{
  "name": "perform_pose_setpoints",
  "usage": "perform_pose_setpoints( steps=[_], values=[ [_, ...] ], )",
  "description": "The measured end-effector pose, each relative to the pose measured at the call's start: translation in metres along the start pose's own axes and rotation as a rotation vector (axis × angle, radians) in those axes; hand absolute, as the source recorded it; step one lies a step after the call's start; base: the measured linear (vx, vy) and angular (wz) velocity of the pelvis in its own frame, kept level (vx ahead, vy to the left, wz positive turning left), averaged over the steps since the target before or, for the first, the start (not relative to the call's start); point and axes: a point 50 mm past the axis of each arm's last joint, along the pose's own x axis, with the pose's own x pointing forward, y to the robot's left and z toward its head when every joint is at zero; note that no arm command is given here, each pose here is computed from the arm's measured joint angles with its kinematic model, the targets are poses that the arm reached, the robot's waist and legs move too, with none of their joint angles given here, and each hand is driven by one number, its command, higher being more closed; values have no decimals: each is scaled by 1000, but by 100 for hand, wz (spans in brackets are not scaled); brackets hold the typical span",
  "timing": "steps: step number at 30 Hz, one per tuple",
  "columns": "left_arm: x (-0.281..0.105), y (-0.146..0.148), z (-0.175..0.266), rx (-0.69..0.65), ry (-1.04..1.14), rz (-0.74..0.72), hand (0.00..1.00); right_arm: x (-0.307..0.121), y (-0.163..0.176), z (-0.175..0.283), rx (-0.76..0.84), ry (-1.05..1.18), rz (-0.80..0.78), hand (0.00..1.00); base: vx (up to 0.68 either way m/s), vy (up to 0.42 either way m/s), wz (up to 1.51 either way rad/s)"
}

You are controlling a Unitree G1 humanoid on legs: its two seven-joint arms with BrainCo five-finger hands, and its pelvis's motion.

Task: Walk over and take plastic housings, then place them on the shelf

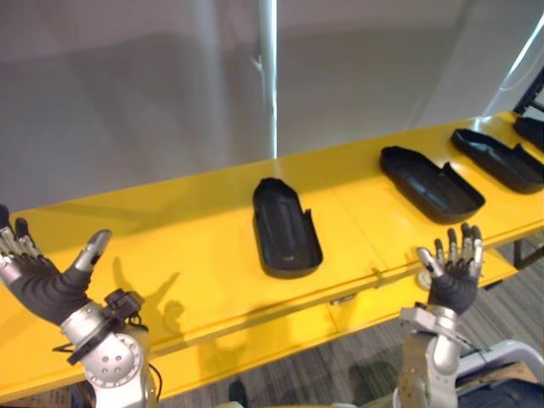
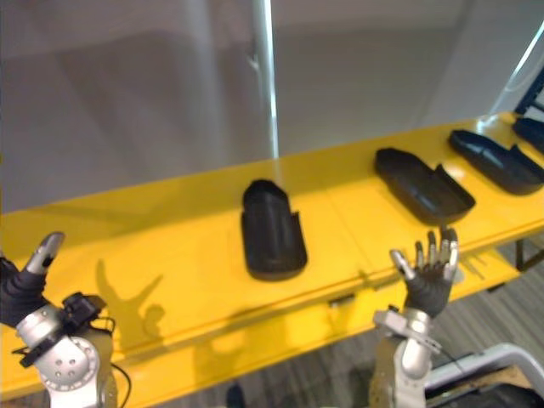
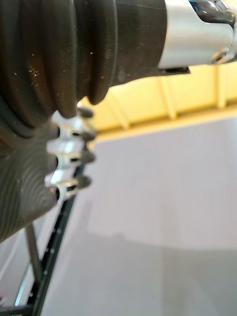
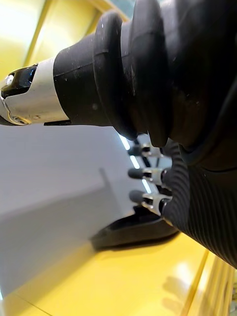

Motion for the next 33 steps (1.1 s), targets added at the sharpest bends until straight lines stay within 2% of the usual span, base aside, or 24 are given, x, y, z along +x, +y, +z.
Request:
perform_pose_setpoints(
  steps=[3, 5, 7, 10, 11, 14, 19, 23, 25, 27, 30, 33],
  values=[
    [-5, 8, -4, 46, 24, 22, 0, -2, -3, -1, -7, 10, -7, 0, 0, 0, 3],
    [-9, 24, -10, 129, 55, 89, 0, -6, -10, -1, -26, 24, -25, 0, 1, -1, 19],
    [-13, 42, -16, 207, 87, 188, 0, -7, -18, 0, -50, 34, -51, 0, -1, 6, 39],
    [-16, 84, -34, 394, 139, 387, 0, 1, -26, 7, -79, -2, -61, 0, -36, 11, 72],
    [-20, 106, -43, 477, 164, 513, 0, 7, -25, 12, -95, -26, -43, 0, -18, 13, 94],
    [-40, 155, -62, 686, 246, 846, 0, 35, -12, 29, -147, -139, 28, 0, -9, 65, 65],
    [-49, 176, -57, 793, 203, 1014, 0, 61, 26, 44, -117, -270, 122, 0, 50, 28, 22],
    [-70, 196, -66, 868, 217, 1171, 0, 77, 48, 64, -52, -356, 237, 0, 30, 4, -1],
    [-85, 202, -74, 899, 288, 1184, 0, 81, 64, 70, -20, -368, 317, 0, 19, -22, -3],
    [-99, 205, -88, 874, 432, 1145, 0, 83, 87, 67, 9, -327, 420, 0, -5, -48, -2],
    [-123, 200, -112, 797, 687, 1006, 0, 74, 119, 53, 36, -229, 559, 0, -15, -27, 0],
    [-155, 191, -137, 659, 1016, 779, 0, 56, 148, 32, 79, -87, 698, 0, -38, -25, 0]
  ],
)
